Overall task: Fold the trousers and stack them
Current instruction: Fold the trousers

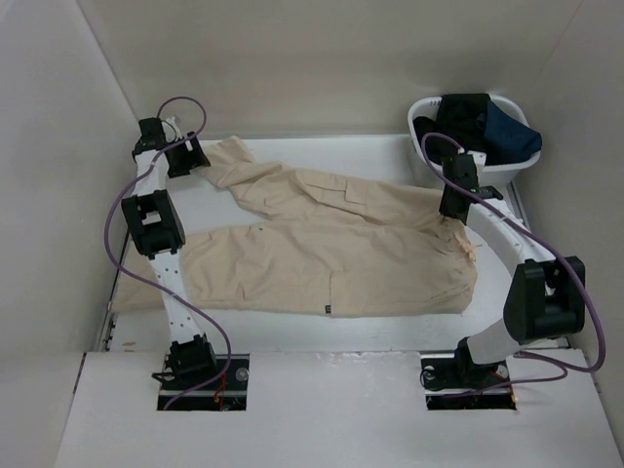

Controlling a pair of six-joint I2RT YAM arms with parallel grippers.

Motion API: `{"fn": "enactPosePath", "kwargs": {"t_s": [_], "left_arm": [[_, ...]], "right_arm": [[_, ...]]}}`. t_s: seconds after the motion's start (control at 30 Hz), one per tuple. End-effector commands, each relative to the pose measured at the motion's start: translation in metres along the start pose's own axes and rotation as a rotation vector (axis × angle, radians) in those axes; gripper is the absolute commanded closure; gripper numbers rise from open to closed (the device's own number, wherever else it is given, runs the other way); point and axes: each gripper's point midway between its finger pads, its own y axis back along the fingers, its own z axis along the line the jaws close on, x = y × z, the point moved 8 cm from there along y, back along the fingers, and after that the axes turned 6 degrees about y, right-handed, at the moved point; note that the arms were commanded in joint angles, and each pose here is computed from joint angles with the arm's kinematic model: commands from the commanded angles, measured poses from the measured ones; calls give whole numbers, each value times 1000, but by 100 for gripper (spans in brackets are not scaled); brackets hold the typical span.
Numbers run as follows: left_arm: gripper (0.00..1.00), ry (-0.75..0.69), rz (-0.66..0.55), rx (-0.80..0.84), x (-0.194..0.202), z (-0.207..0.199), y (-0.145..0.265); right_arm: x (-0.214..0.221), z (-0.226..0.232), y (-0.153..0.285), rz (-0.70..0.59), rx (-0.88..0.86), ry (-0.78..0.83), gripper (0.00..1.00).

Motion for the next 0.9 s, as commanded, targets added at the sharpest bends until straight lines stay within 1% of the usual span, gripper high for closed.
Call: {"fn": "enactPosePath", "kwargs": {"t_s": [0.0, 0.07, 0.13, 0.17, 0.2, 0.3, 0.37, 0.4, 0.43, 0.47, 0.53, 0.57, 0.6, 0.67, 0.7, 0.77, 0.87], "left_arm": [[26, 57, -84, 152, -24, -24, 5], [27, 61, -111, 141, -28, -23, -1], [28, 50, -119, 84, -25, -18, -10], [30, 41, -119, 59, -23, -16, -14], [35, 33, -109, 44, -19, -16, -18], [64, 14, -89, 15, -9, -13, -31], [89, -1, -93, 16, -8, -15, -38], [97, -14, -101, 20, -12, -18, -38], [100, -38, -122, 23, -18, -23, -33], [100, -69, -159, 17, -31, -29, -22], [100, -129, -259, 4, -63, -41, 14], [100, -167, -327, -5, -83, -47, 41], [100, -208, -401, -30, -105, -49, 79], [100, -272, -471, -77, -124, -50, 129], [100, -306, -487, -108, -128, -50, 152], [100, -350, -473, -157, -125, -46, 190], [100, -368, -370, -233, -102, -29, 228]], "right_arm": [[-12, 4, 3, -48, 15, 6, 100], [-12, 5, 4, -55, 10, 3, 100], [-13, 5, 6, -60, 8, 0, 100], [-14, 4, 7, -64, 7, -4, 100], [-14, 4, 8, -64, 8, -7, 100], [-15, 3, 7, -64, 0, -9, 100], [-19, 1, 1, -69, 5, -10, 100], [-23, 0, -2, -77, 9, -7, 100], [-29, -2, -4, -88, 16, -4, 100], [-41, -8, -4, -121, 32, -12, 100], [-62, -22, 4, -200, 61, -56, 100], [-75, -32, 10, -258, 77, -91, 100], [-88, -47, 18, -334, 91, -138, 100], [-99, -62, 28, -431, 93, -189, 100], [-102, -68, 34, -476, 81, -207, 100], [-103, -73, 44, -557, 37, -235, 100], [-95, -70, 54, -637, -29, -252, 100]]}}
